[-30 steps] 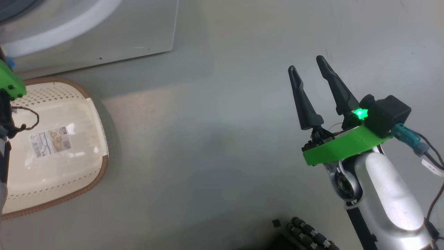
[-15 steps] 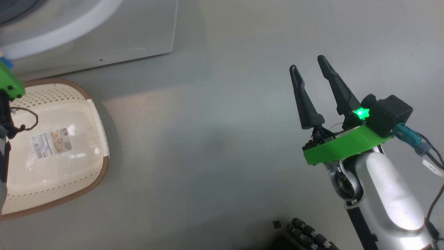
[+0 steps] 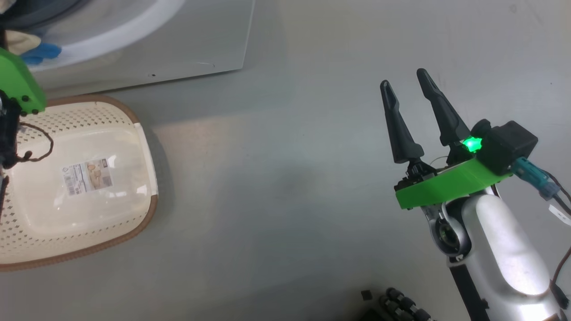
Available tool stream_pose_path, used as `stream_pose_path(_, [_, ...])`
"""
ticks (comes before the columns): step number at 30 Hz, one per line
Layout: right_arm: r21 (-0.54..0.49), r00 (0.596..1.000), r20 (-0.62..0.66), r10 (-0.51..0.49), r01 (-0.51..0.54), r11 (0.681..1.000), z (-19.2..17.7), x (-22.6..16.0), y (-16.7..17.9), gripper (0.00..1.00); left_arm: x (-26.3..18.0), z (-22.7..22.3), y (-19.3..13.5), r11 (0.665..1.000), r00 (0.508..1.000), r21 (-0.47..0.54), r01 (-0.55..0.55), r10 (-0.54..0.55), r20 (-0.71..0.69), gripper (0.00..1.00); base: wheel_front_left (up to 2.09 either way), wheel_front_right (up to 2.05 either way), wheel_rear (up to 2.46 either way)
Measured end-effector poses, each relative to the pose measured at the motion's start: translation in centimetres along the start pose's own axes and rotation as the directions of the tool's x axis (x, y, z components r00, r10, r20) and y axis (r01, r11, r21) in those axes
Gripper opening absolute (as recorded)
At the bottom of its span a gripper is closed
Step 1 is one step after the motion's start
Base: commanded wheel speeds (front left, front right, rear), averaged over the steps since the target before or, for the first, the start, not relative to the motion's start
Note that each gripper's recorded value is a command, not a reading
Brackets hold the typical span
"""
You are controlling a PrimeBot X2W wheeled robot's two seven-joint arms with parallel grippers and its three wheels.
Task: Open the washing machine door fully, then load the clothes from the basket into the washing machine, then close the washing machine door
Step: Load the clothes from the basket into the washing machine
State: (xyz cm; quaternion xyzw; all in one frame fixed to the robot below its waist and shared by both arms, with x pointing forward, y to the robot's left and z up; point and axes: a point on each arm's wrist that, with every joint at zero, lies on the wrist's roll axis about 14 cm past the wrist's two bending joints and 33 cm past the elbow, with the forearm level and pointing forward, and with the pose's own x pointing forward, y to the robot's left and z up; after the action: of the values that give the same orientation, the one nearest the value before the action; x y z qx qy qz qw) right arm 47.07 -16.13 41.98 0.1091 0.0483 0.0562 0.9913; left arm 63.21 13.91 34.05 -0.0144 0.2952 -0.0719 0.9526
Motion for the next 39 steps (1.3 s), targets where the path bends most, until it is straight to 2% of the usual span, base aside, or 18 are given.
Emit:
stream_pose_path(5, [-0.002, 1.0, -0.001, 0.003, -0.003, 1.0, -0.1, 0.1, 0.1, 1.0, -1.7, 3.9, -0.8, 0.998, 0.996, 0.023, 0.057, -0.058, 0.062, 0.0, 0.0, 0.0, 0.0])
stream_pose_path(9, [-0.004, 1.0, -0.007, 0.003, -0.003, 1.0, -0.2, 0.0, 0.0, 1.0, -2.6, 6.6, -0.3, 0.998, 0.993, 0.019, 0.064, -0.065, 0.097, 0.0, 0.0, 0.0, 0.0])
stream_pose_path(14, [-0.004, 1.0, -0.019, -0.007, 0.007, 1.0, -0.6, -0.3, -0.3, 1.0, -1.9, 7.4, 0.9, 0.999, 0.997, 0.043, 0.033, -0.036, 0.067, 0.0, 0.0, 0.0, 0.0])
stream_pose_path(20, [-0.004, 0.999, -0.03, -0.033, 0.033, 0.999, -0.8, -0.6, -1.3, 1.0, 0.1, 9.9, 1.7, 0.999, 0.995, 0.047, 0.006, -0.011, 0.097, 0.0, 0.0, 0.0, 0.0])
stream_pose_path(27, [-0.012, 0.998, -0.04, -0.055, 0.054, 0.998, -1.1, -0.5, -2.3, 1.0, 3.8, 10.0, 2.7, 0.996, 0.996, 0.088, -0.033, 0.025, 0.089, 0.0, 0.0, 0.0, 0.0])
stream_pose_path(36, [-0.015, 0.993, -0.076, -0.085, 0.084, 0.996, -2.6, -0.4, -3.6, 1.0, 8.0, 13.2, 3.2, 0.991, 0.961, 0.12, -0.064, 0.029, 0.274, 0.0, 0.0, 0.0, 0.0])
stream_pose_path(39, [-0.018, 0.992, -0.085, -0.093, 0.092, 0.996, -2.9, -0.4, -3.9, 1.0, 8.7, 13.9, 3.3, 0.992, 0.945, 0.103, -0.07, 0.033, 0.324, 0.0, 0.0, 0.0, 0.0])
